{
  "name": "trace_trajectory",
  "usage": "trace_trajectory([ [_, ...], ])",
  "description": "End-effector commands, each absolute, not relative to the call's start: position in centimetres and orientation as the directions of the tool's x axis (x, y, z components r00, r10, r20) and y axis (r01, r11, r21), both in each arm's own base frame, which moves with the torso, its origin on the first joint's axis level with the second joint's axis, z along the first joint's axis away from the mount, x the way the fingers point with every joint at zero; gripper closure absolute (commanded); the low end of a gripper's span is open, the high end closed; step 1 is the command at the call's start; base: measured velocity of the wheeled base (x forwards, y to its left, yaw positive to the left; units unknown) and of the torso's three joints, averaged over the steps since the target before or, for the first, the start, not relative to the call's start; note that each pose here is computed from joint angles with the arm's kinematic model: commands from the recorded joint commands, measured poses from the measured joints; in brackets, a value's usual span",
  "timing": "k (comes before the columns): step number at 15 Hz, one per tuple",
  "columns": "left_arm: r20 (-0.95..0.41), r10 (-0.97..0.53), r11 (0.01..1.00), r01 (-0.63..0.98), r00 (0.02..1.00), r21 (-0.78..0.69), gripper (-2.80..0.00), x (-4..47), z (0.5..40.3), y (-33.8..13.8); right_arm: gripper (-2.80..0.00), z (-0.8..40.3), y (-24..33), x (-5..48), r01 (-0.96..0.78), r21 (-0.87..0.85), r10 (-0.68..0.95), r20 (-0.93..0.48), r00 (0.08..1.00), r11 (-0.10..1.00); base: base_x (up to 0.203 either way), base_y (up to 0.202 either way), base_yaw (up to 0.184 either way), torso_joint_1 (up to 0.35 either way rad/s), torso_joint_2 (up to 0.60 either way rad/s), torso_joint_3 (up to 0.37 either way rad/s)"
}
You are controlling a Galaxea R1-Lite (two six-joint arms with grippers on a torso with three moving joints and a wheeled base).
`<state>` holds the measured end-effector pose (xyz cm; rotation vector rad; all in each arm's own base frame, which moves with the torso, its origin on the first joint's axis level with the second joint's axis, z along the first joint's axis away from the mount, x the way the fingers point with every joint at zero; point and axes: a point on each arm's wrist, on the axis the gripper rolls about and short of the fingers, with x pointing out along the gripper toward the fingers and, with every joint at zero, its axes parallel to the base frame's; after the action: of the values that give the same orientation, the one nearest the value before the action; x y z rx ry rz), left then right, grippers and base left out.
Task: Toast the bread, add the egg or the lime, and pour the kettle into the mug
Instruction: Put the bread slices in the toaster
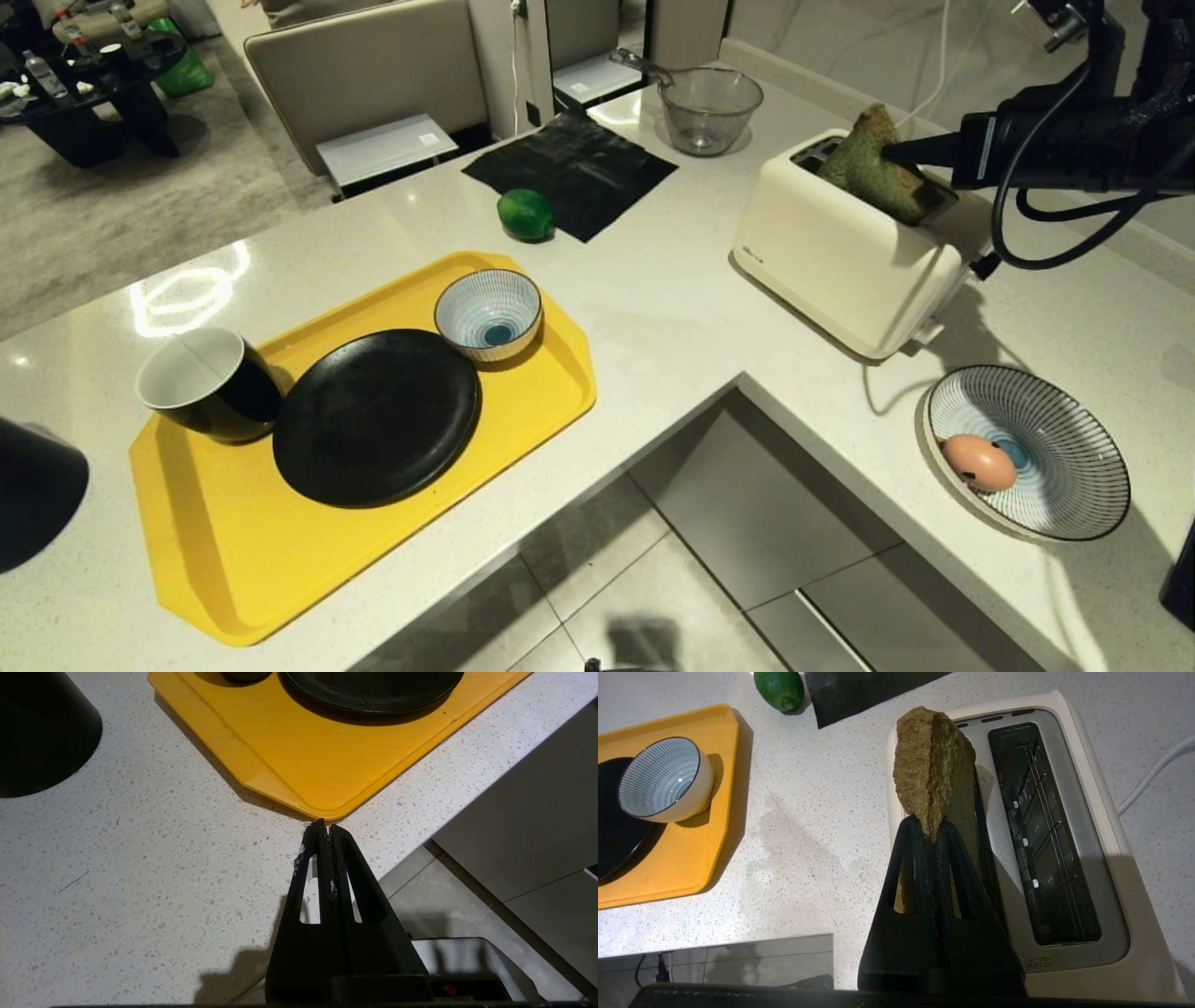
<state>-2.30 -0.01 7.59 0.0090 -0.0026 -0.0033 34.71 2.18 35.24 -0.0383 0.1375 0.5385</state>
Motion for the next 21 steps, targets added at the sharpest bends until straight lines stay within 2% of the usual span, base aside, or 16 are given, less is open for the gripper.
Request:
trace_trajectory([
  [1,0.002,-0.003,1.000,0.003,1.000,0.009,0.00,-2.29,7.59,-0.01,0.00,35.25,2.21,34.74,-0.518,-0.002,0.512,-0.139,0.847,0.856,0.000,0.000,0.000,0.000,0.00,0.000],
  [10,0.003,-0.003,1.000,0.003,1.000,0.009,0.00,-2.29,7.60,-0.01,0.00,35.49,2.20,34.51,-0.517,-0.009,0.511,-0.135,0.849,0.856,0.000,0.000,0.000,0.000,0.00,0.000],
  [11,0.003,-0.003,1.000,0.003,1.000,0.009,0.00,-2.29,7.60,-0.01,-2.80,35.57,2.20,34.45,-0.517,-0.009,0.511,-0.132,0.849,0.856,0.000,0.000,0.000,0.000,0.00,0.000],
  [21,0.002,-0.003,1.000,0.003,1.000,0.009,0.00,-2.29,7.60,-0.01,-2.80,36.09,2.13,34.16,-0.489,-0.023,0.483,-0.118,0.867,0.872,0.000,0.000,0.000,0.000,0.00,0.000],
])
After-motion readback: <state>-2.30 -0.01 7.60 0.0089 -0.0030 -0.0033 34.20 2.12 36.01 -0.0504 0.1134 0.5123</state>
